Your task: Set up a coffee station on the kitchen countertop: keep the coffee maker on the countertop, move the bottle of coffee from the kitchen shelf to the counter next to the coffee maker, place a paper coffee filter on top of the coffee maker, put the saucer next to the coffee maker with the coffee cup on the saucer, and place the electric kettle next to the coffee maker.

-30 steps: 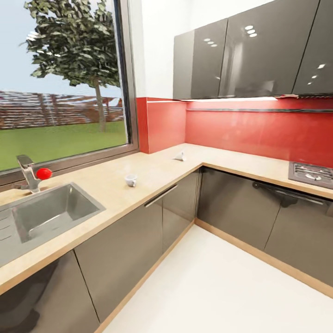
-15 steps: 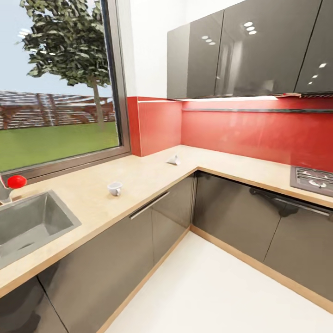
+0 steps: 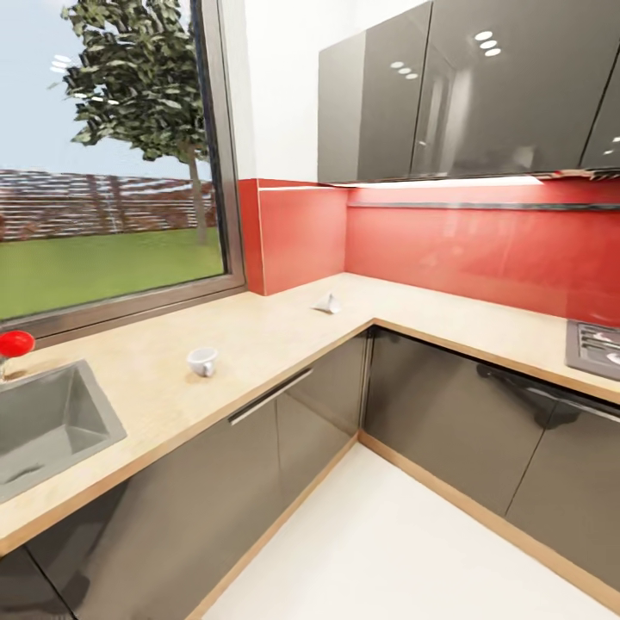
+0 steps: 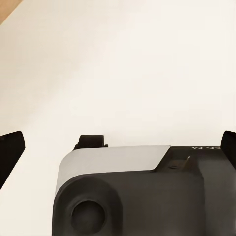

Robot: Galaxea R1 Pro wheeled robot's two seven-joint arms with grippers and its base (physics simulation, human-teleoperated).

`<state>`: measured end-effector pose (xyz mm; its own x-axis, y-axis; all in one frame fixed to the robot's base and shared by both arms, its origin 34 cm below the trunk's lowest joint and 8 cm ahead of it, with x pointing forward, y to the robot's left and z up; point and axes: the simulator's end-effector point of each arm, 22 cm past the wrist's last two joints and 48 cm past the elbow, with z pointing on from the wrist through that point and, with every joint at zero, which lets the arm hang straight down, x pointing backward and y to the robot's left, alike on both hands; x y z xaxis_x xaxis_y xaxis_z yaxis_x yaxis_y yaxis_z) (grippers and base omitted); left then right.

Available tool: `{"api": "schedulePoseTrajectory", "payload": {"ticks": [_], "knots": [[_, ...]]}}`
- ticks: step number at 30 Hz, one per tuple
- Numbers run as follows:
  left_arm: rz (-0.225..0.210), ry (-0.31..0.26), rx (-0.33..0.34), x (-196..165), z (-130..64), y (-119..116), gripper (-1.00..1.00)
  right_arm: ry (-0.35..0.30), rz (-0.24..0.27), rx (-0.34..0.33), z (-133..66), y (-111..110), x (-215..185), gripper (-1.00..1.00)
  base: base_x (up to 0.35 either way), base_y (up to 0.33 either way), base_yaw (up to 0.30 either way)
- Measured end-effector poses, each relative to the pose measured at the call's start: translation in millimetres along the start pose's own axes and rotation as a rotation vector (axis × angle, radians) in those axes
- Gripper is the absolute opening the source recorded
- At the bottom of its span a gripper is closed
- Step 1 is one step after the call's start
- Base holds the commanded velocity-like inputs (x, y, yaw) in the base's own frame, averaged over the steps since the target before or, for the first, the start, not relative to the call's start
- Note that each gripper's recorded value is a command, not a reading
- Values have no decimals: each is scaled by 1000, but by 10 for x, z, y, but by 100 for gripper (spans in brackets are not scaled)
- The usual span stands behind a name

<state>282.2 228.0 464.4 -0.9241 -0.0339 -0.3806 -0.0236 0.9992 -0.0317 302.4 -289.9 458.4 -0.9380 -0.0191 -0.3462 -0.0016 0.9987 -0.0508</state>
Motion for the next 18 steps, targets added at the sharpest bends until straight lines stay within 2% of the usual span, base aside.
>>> {"api": "schedulePoseTrajectory", "payload": {"ticks": [9,18], "knots": [[0,0,1,-1,0,-5,100,1,0,0,0,0,2,100,17,-22,250],[0,1,3,2,0,-22,100,1,-1,-1,-1,3,2,100,119,-228,44]]}}
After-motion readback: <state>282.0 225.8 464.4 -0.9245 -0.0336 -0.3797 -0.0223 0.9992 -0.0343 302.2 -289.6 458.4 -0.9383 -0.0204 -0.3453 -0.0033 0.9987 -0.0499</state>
